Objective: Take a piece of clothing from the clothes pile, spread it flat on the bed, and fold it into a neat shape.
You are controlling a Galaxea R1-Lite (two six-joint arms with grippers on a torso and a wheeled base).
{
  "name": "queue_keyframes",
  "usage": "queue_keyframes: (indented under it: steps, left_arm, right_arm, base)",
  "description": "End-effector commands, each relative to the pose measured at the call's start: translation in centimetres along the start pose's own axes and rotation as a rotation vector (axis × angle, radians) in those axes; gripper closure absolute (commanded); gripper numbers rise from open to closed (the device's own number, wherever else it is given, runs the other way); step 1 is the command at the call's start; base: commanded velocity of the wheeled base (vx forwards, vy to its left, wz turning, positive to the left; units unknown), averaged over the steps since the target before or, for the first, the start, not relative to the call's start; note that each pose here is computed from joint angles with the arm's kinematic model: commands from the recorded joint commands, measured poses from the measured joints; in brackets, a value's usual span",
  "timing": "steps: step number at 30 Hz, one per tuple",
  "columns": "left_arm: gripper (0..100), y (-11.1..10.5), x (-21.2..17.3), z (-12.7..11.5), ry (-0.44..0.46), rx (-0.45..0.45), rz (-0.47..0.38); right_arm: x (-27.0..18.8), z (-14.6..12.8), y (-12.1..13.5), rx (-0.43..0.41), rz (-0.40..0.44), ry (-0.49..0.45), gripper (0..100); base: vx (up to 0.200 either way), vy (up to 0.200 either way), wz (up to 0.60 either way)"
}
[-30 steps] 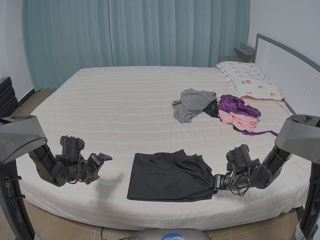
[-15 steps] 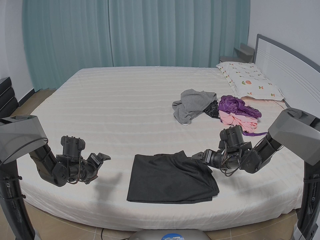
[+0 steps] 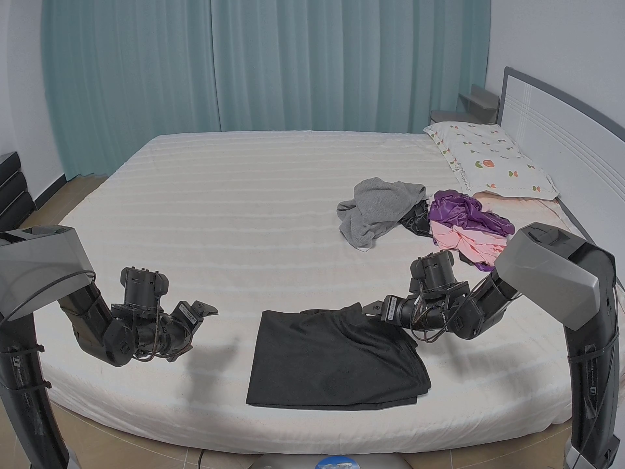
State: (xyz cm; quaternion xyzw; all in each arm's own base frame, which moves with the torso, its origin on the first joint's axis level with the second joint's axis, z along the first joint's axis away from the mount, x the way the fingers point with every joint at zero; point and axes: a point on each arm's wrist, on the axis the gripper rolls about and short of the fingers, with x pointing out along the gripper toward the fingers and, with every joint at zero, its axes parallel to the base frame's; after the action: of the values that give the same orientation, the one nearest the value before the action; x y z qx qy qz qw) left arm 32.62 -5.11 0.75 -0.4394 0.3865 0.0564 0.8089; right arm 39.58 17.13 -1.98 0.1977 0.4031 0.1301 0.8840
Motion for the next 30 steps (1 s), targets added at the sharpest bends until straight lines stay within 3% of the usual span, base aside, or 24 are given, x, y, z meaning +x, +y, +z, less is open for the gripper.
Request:
queue_keyframes:
  steps: [1,13,23,26,30]
  left_arm:
    - [0,0.0,0.0,0.0,0.0,0.001,-0.001]
    - [0,-0.2,0.5,-0.2,0.005,0.008,-0.003]
    - [0,-2.8,2.1,-1.6,0.017,0.081,-0.056]
    - [0,-3.4,3.6,-2.2,0.009,0.178,-0.059]
    - [0,-4.6,5.3,-3.6,0.025,0.231,-0.081]
  right_arm:
    - [0.5,-0.5,-0.4,-0.001,-0.014,0.016,100]
    - [-0.6,1.3,-2.3,0.049,-0.051,-0.026,100]
    - [-1.3,2.8,-4.9,0.109,-0.092,-0.061,100]
    - [-1.0,2.6,-5.4,0.116,-0.1,-0.056,100]
    - [-1.0,2.5,-5.4,0.117,-0.105,-0.051,100]
  base:
    - [0.0,0.0,0.0]
    - [0.0,0.0,0.0]
    - [0.0,0.0,0.0]
    - [0.0,0.0,0.0]
    - [0.0,0.0,0.0]
